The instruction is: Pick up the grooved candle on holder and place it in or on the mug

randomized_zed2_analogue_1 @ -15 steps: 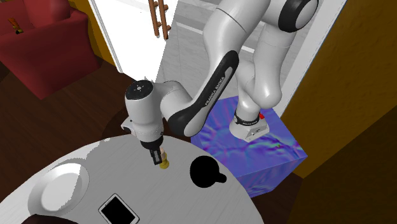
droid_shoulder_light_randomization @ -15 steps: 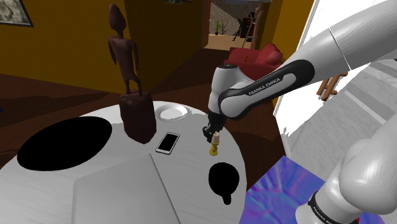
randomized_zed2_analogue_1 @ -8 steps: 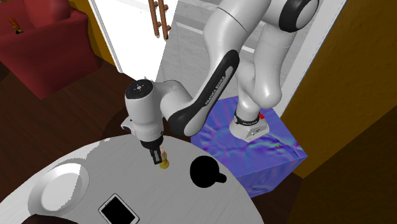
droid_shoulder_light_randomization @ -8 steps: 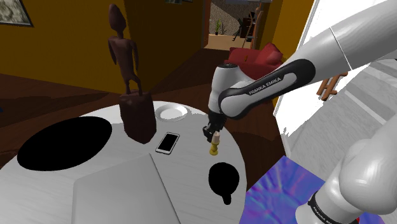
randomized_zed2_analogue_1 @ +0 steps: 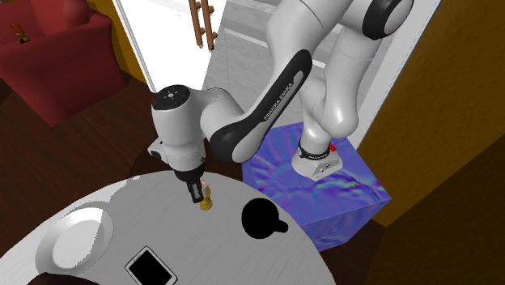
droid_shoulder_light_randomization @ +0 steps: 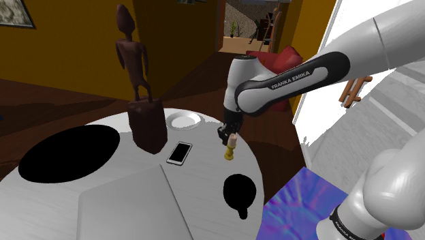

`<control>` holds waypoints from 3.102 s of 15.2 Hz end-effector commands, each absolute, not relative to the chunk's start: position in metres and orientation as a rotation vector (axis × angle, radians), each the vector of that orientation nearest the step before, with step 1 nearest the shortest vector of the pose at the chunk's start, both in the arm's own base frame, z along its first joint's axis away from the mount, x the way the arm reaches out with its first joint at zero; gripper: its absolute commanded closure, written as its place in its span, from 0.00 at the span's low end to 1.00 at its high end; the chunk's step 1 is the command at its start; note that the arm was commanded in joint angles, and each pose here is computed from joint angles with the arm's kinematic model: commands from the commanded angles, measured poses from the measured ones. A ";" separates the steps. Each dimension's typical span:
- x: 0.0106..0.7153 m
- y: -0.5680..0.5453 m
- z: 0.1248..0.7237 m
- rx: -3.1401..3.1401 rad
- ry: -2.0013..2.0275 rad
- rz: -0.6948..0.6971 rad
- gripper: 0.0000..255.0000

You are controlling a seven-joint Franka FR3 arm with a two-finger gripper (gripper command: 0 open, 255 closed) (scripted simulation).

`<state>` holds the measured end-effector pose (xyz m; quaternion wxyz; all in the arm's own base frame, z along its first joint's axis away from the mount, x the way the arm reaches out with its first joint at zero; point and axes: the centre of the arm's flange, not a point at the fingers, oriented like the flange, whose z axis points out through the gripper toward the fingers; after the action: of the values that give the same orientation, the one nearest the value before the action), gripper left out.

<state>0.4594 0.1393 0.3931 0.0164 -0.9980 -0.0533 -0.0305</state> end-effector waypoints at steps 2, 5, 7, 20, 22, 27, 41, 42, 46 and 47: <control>0.459 0.139 0.409 -3.103 -0.166 -0.094 1.00; 0.459 0.139 0.425 -3.103 -0.166 -0.094 1.00; 0.459 0.139 0.436 -3.103 -0.166 -0.094 1.00; 0.459 0.139 0.504 -3.103 -0.166 -0.094 1.00; 0.459 0.139 0.515 -3.103 -0.166 -0.094 1.00; 0.429 0.164 0.529 -3.103 -0.166 -0.094 1.00; 0.310 0.263 0.540 -3.103 -0.166 -0.094 1.00; 0.310 0.263 0.534 -3.103 -0.166 -0.094 1.00; 0.310 0.263 0.513 -3.103 -0.166 -0.094 1.00; 0.310 0.263 0.508 -3.103 -0.166 -0.094 1.00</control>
<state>0.3097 0.2631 0.5126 0.0163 -0.9980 -0.0534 -0.0300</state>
